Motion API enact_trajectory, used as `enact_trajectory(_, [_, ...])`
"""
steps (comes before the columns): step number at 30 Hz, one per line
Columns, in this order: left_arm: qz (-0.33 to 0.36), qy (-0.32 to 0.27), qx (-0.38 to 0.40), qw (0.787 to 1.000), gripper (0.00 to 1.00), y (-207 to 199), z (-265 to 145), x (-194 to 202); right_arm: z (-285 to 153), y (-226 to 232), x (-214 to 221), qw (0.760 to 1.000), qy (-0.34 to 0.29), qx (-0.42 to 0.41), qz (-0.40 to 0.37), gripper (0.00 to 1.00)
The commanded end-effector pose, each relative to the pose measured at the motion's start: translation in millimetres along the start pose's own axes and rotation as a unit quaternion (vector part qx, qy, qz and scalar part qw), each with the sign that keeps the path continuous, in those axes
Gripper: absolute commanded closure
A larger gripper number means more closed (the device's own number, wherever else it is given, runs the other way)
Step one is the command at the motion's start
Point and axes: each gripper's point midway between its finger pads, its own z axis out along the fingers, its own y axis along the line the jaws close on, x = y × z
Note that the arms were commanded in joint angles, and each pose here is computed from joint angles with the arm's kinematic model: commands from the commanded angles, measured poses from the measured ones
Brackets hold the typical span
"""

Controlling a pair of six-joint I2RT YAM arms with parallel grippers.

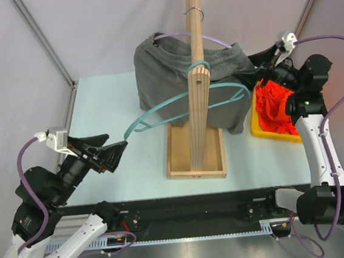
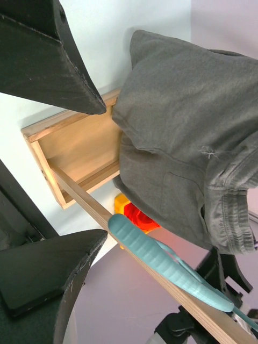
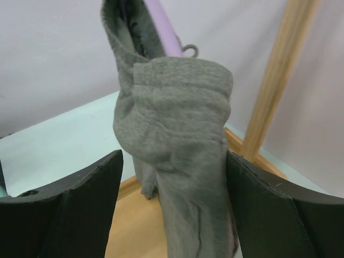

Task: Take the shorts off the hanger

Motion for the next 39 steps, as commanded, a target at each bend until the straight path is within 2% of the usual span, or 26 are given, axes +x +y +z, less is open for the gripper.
enact_trajectory(1, [0.004,-0.021,0.0,1.0,0.08,-4,-9,-17,21,7,-4,0.997,-0.002,-0.008,-0.077,0.22])
enact_trajectory(4, [0.006,-0.022,-0.005,1.0,0.09,-2,-12,-19,28,-3,1,0.995,-0.003,0.007,-0.097,0.3])
enact_trajectory(5, [0.006,-0.025,-0.009,1.0,0.08,-2,-14,-22,29,-6,0,0.995,-0.005,0.011,-0.097,0.38])
enact_trajectory(7, [0.009,-0.022,-0.015,1.0,0.08,1,-16,-21,32,-9,-4,0.994,-0.014,0.013,-0.107,0.49])
enact_trajectory(8, [0.009,-0.025,-0.019,0.999,0.08,2,-17,-23,33,-9,-4,0.994,-0.017,0.009,-0.11,0.58])
enact_trajectory(10, [0.012,-0.025,-0.023,0.999,0.09,3,-20,-23,35,-8,-9,0.992,-0.028,-0.002,-0.12,0.68])
enact_trajectory(11, [0.012,-0.027,-0.027,0.999,0.08,5,-21,-24,36,-9,-8,0.992,-0.03,-0.004,-0.123,0.81])
enact_trajectory(14, [0.014,-0.025,-0.036,0.999,0.08,9,-23,-22,37,-9,-19,0.99,-0.047,0.001,-0.132,1.0])
enact_trajectory(17, [0.013,-0.03,-0.046,0.998,0.09,12,-28,-23,33,-4,-32,0.989,-0.065,0.001,-0.13,1.0])
enact_trajectory(21, [0.01,-0.042,-0.054,0.998,0.08,15,-31,-29,30,5,-66,0.986,-0.124,0.003,-0.11,1.0])
enact_trajectory(24, [0.008,-0.05,-0.053,0.997,0.08,13,-31,-35,28,9,-88,0.984,-0.167,0.008,-0.066,1.0])
enact_trajectory(28, [0.003,-0.048,-0.053,0.997,0.05,9,-24,-41,23,-11,-98,0.978,-0.199,0.057,0.004,1.0])
enact_trajectory(29, [0.005,-0.059,-0.05,0.997,0.0,5,-27,-53,23,-14,-96,0.978,-0.197,0.06,0.015,1.0])
enact_trajectory(31, [0.02,-0.028,-0.069,0.997,0.0,6,-15,-55,26,-20,-84,0.982,-0.179,0.063,0.022,1.0])
enact_trajectory(32, [0.021,-0.051,-0.06,0.997,0.0,-6,-24,-83,26,-26,-78,0.983,-0.17,0.07,0.028,1.0])
enact_trajectory(33, [0.032,-0.023,-0.068,0.997,0.0,-6,-10,-81,25,-31,-69,0.984,-0.154,0.077,0.044,1.0])
enact_trajectory(35, [0.032,-0.044,-0.057,0.997,0.0,-18,-13,-106,22,-40,-55,0.986,-0.131,0.086,0.063,1.0])
enact_trajectory(39, [0.024,-0.066,-0.044,0.997,0.0,-28,-3,-124,20,-45,-40,0.986,-0.106,0.091,0.088,1.0])
